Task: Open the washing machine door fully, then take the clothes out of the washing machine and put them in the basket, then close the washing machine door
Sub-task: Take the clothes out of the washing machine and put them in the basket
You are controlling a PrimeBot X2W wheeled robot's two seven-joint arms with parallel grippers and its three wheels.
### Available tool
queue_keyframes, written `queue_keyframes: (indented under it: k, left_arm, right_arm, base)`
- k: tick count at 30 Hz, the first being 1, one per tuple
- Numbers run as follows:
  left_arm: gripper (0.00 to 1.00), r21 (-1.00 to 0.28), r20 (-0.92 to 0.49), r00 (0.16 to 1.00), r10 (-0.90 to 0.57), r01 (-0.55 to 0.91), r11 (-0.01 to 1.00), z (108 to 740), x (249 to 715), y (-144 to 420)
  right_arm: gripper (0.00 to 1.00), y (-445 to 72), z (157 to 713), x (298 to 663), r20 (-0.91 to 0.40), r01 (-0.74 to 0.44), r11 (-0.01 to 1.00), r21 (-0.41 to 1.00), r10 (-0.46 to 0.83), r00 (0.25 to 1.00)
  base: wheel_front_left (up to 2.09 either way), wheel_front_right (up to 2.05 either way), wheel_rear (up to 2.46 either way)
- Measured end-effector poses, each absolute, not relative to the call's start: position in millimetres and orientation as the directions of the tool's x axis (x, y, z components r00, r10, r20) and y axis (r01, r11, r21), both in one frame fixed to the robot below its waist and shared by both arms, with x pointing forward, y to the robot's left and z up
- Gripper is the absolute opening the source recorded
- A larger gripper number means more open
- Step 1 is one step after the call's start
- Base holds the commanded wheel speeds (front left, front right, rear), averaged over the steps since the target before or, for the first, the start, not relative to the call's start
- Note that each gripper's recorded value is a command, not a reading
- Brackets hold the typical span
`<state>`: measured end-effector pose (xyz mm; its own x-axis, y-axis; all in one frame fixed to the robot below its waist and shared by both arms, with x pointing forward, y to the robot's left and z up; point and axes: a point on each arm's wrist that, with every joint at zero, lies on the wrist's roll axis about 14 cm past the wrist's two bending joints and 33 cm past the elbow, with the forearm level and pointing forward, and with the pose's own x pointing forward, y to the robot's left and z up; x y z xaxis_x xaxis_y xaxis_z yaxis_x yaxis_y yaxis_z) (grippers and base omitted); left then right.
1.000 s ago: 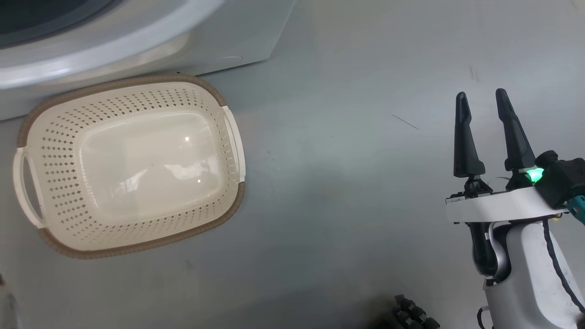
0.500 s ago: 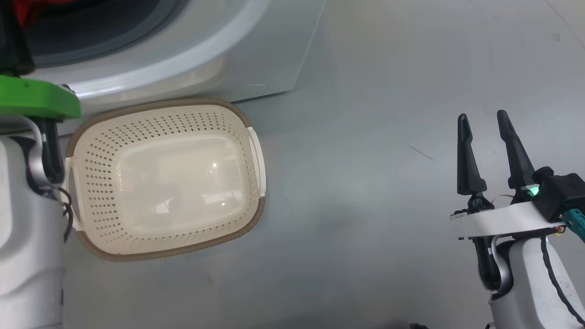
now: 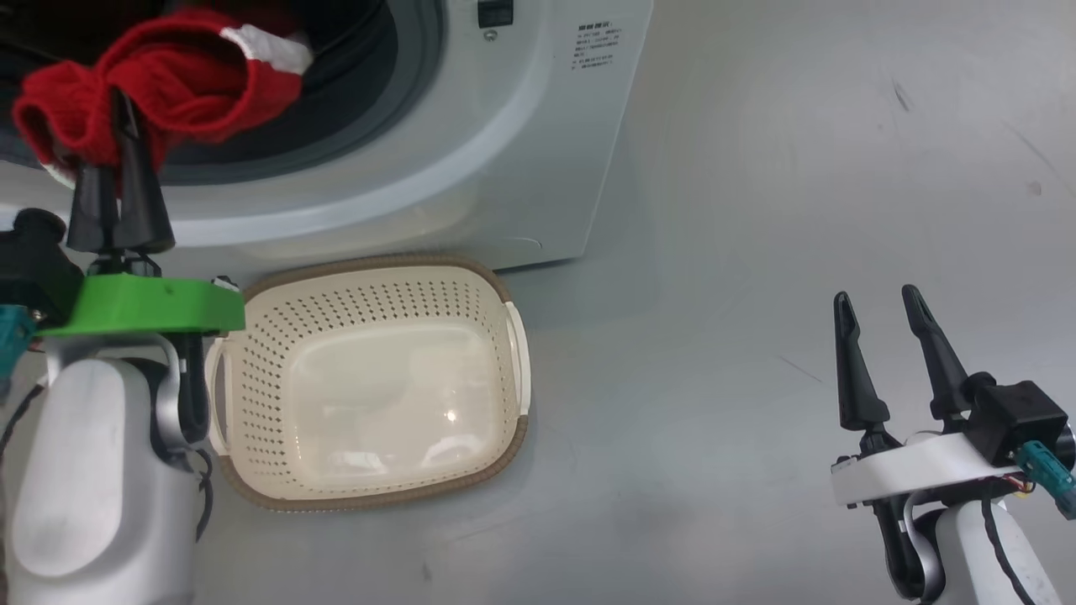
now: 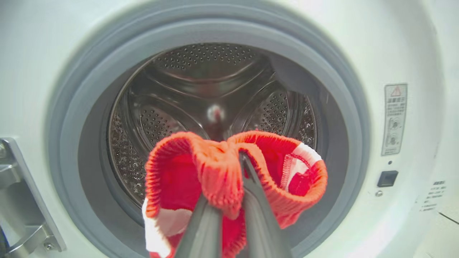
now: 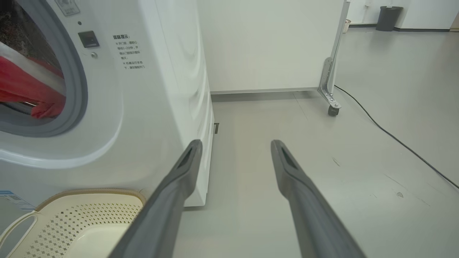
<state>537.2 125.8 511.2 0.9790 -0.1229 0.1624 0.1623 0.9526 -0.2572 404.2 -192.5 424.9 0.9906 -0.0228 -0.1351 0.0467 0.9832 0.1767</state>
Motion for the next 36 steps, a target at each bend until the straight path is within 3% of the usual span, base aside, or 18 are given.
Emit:
queue_keyframes:
  k: [12, 22, 36]
  left_arm:
    - [0.0, -0.244, 0.227, 0.968, -0.108, 0.164, 0.956, 549.3, 470.7, 133.5]
    - [0.0, -0.257, 0.108, 0.988, -0.107, 0.132, 0.957, 516.6, 441.0, 132.7]
    - [0.0, -0.344, -0.148, 0.977, -0.152, 0.093, 0.934, 432.5, 436.5, 112.0]
  right_arm:
    - [1.0, -177.9, 447.9, 381.1, -0.085, -0.01, 0.983, 0.185, 0.026, 0.996]
    - [1.0, -158.8, 457.9, 384.9, -0.051, -0.075, 0.978, 0.195, 0.086, 0.995]
    - [1.0, -166.9, 444.3, 386.5, -0.089, -0.039, 0.978, 0.206, 0.059, 0.994]
  base:
    - [0.0, 0.0, 0.0]
    - [0.0, 0.0, 0.0]
    - [0.0, 0.0, 0.0]
